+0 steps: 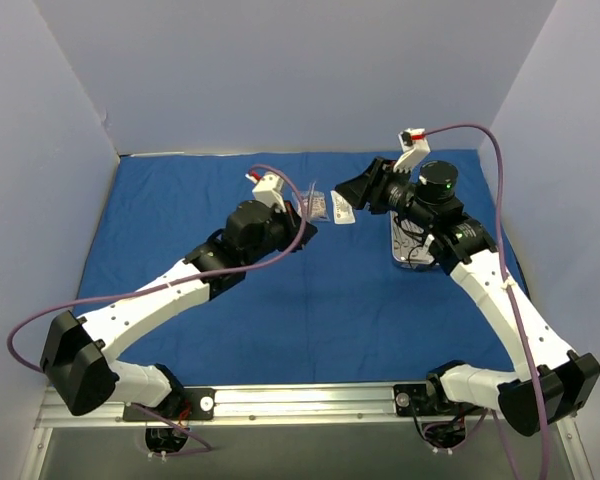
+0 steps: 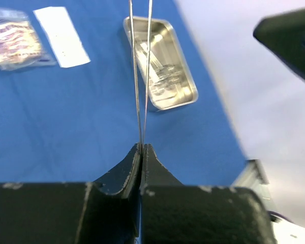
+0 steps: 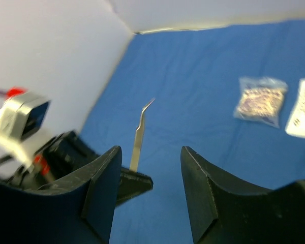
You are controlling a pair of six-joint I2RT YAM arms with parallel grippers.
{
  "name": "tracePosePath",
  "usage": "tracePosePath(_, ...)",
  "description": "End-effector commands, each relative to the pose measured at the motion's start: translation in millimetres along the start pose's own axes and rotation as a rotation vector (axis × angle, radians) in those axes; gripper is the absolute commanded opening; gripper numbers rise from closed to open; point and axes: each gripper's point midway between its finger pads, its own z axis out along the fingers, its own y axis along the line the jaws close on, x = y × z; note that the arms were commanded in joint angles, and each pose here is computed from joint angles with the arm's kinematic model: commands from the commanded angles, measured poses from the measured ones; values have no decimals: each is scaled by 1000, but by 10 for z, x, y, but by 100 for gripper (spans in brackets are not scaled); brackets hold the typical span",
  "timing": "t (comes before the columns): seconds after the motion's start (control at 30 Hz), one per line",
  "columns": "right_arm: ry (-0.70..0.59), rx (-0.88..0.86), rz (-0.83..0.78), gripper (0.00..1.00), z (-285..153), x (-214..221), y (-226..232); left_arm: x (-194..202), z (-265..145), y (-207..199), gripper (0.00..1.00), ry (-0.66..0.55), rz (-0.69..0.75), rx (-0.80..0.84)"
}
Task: Open and lay out the surgical kit
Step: Place the medical item in the surgical kit.
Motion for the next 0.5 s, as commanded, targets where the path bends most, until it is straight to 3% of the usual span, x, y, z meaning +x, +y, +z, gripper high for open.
tracePosePath(0.0,-10,-272,-115,46,-74,-92,427,-301,-203,-406,2,-27,-78,280)
tracePosePath(0.2,54,-489,-127,46,-6,49,653,-410,-375,-508,2,25,-93,468)
tracePosePath(0.47,81,-503,-140,44,156,73,615,-505,-547,-632,2,31,-125,630)
